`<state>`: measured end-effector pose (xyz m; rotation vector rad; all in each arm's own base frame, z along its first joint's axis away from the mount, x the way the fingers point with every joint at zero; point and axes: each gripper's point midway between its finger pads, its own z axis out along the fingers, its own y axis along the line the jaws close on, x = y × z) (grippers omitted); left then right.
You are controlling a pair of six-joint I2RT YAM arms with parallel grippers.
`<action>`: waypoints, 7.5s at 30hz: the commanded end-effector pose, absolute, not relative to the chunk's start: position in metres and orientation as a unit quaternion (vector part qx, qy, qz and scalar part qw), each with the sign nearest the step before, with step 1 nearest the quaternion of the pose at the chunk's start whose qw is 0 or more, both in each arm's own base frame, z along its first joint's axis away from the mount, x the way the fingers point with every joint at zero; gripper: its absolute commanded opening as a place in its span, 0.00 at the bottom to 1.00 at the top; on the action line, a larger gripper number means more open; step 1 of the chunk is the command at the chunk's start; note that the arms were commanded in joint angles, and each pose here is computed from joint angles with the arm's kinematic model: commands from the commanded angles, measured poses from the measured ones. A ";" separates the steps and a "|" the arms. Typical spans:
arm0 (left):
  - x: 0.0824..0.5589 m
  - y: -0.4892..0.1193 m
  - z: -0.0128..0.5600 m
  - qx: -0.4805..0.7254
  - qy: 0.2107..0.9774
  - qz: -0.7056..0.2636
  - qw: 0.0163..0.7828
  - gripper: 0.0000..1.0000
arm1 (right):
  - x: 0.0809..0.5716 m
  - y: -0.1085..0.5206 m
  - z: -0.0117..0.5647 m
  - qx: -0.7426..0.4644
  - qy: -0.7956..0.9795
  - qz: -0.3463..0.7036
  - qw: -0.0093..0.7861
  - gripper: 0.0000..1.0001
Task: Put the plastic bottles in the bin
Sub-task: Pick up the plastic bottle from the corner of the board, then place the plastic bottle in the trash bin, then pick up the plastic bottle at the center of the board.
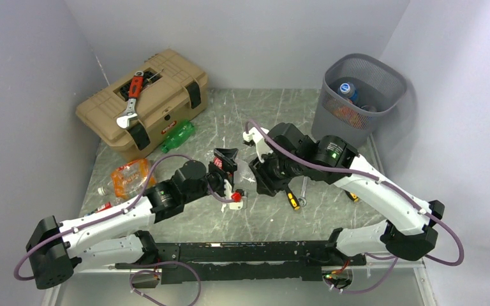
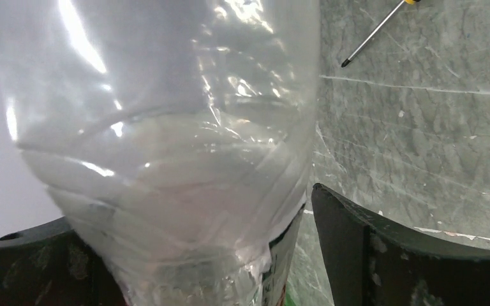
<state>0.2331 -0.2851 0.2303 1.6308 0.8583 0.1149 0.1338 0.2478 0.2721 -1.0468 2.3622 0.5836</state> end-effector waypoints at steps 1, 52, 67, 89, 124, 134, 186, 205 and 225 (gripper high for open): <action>0.236 -0.287 0.247 0.681 0.361 0.060 0.634 0.93 | 0.129 0.249 0.287 -0.399 0.852 0.220 0.257 0.00; 0.131 -0.291 0.325 0.445 0.573 -0.491 0.483 0.45 | 0.113 0.216 0.472 -0.170 0.458 0.551 0.677 0.95; 0.123 -0.299 0.313 0.470 0.566 -0.521 0.432 0.50 | 0.143 0.267 0.473 -0.201 0.513 0.524 0.650 0.90; 0.128 -0.293 0.310 0.471 0.570 -0.489 0.462 0.52 | 0.159 0.305 0.463 -0.177 0.553 0.552 0.598 0.58; 0.182 -0.225 0.351 0.310 0.558 -0.325 0.698 0.99 | 0.324 0.008 0.590 0.222 0.468 -0.129 0.845 0.00; 0.179 -0.230 0.347 0.322 0.555 -0.328 0.693 1.00 | 0.431 -0.064 0.543 0.283 0.444 -0.312 0.791 0.00; 0.179 -0.243 0.332 0.363 0.566 -0.318 0.668 0.99 | 0.523 -0.115 0.400 0.227 0.653 -0.070 0.719 0.89; 0.246 -0.197 0.299 0.255 0.686 -0.132 0.669 1.00 | 0.360 0.123 0.506 0.045 0.587 0.258 0.766 0.87; 0.334 -0.160 0.191 0.267 0.864 0.044 0.425 0.97 | 0.253 0.170 0.232 0.048 0.717 0.396 0.572 0.84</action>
